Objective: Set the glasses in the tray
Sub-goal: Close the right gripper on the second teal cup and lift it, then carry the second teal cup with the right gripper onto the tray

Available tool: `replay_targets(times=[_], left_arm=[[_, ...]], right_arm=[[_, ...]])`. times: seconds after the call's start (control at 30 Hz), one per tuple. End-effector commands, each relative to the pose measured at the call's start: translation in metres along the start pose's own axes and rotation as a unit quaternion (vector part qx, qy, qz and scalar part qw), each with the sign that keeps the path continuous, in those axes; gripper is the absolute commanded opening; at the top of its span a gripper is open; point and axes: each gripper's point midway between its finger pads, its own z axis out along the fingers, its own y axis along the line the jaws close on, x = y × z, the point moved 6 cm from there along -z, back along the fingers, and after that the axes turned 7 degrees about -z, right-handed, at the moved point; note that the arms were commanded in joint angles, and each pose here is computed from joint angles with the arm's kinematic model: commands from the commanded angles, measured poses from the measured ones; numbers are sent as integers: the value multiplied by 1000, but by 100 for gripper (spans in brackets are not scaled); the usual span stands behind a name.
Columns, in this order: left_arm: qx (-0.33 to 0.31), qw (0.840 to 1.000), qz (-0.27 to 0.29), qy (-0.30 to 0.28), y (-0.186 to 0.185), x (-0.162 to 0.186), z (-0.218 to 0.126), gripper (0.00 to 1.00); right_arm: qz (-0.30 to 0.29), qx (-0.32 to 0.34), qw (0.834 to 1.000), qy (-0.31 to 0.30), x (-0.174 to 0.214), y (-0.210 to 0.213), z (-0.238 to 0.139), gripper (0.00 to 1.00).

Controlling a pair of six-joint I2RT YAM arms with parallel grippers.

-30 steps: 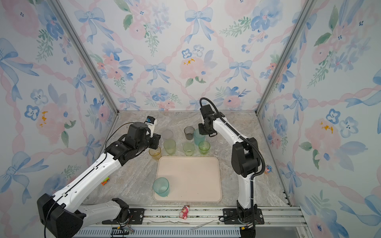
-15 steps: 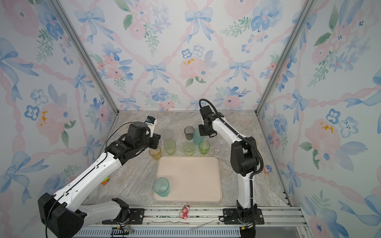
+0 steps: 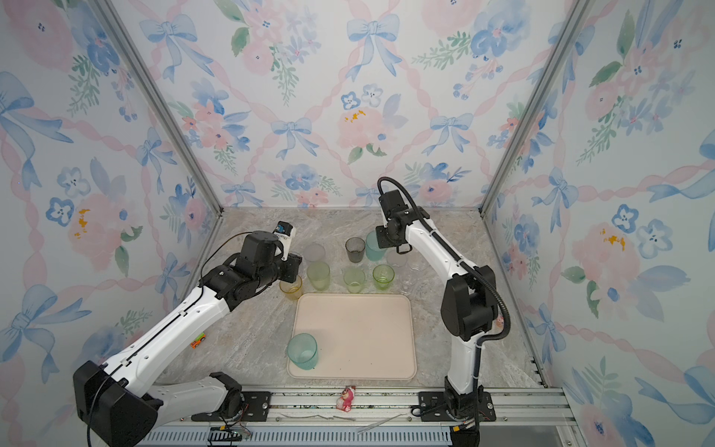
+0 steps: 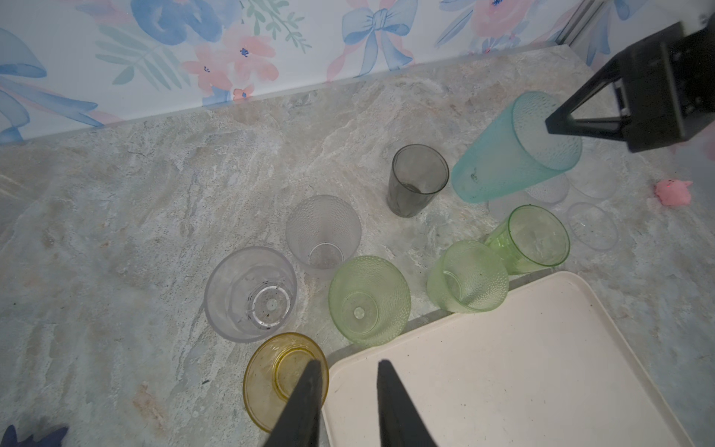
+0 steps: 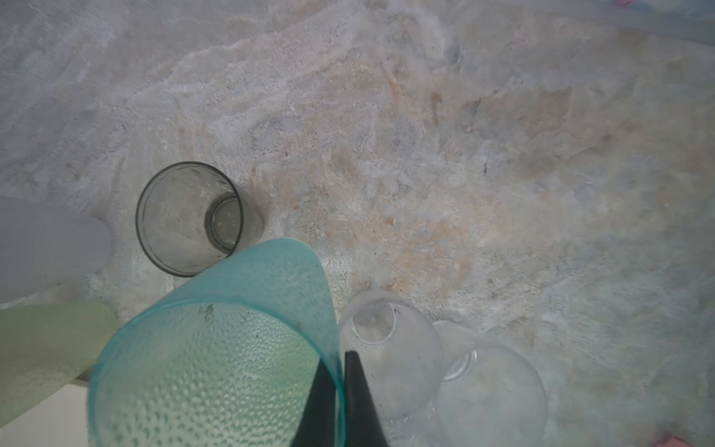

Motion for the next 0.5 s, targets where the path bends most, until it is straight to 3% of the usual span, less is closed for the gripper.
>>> replay_targets(times=[0.0, 0.27, 0.47], left_arm=[[-10, 1000, -3, -11, 5, -1, -5, 28], [-33, 999, -16, -32, 18, -4, -14, 29], [-36, 998, -20, -46, 23, -12, -21, 29]], right_arm=[[-15, 9, 998, -53, -14, -1, -55, 3], [-114, -47, 990, -70, 6, 62, -127, 3], [-176, -94, 979, -36, 44, 119, -133, 3]])
